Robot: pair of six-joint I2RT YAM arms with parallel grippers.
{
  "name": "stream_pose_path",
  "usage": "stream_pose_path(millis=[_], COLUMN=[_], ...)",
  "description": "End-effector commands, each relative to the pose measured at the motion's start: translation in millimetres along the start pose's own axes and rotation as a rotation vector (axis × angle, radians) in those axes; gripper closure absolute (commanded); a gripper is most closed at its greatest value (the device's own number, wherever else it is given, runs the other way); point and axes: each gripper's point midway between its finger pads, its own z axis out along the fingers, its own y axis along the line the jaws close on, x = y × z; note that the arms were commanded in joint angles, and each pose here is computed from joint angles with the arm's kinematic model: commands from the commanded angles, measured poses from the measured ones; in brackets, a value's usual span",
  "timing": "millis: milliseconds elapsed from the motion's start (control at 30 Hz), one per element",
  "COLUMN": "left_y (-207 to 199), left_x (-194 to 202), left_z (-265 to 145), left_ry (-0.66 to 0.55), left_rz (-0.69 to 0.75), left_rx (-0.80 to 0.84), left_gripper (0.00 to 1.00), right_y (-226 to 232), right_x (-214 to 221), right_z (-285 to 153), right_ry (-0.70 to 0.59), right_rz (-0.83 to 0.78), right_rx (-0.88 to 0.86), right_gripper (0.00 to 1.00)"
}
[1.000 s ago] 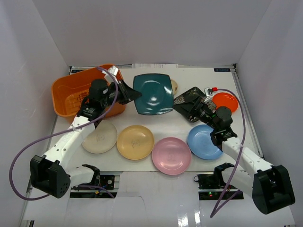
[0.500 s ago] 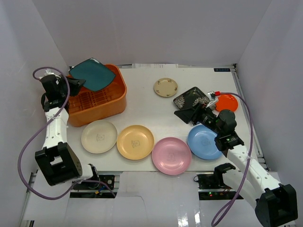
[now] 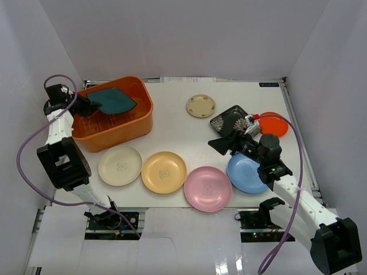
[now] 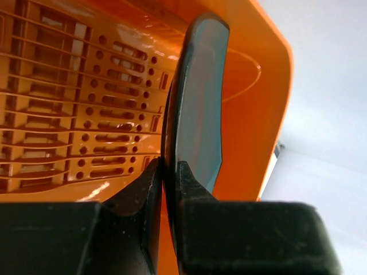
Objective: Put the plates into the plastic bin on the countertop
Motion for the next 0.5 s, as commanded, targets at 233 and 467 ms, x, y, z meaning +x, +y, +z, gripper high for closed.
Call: stream_pose_path(millis=[233, 467], left_y=[-14, 12], left_x=[-27, -8], left_z=[16, 31], left_ry=[0.089, 0.145], left_rz=[0.111, 0.101], left_rx=[0.06, 0.011], left_gripper=[1.0, 0.93], right_y=[-8, -13], right_x=[8, 13], right_z=[-1, 2], right_ry=[-0.001, 0.022], right_rz=[-0.054, -0.041], right_rx=[0.028, 0.039], right_gripper=[0.05, 0.04])
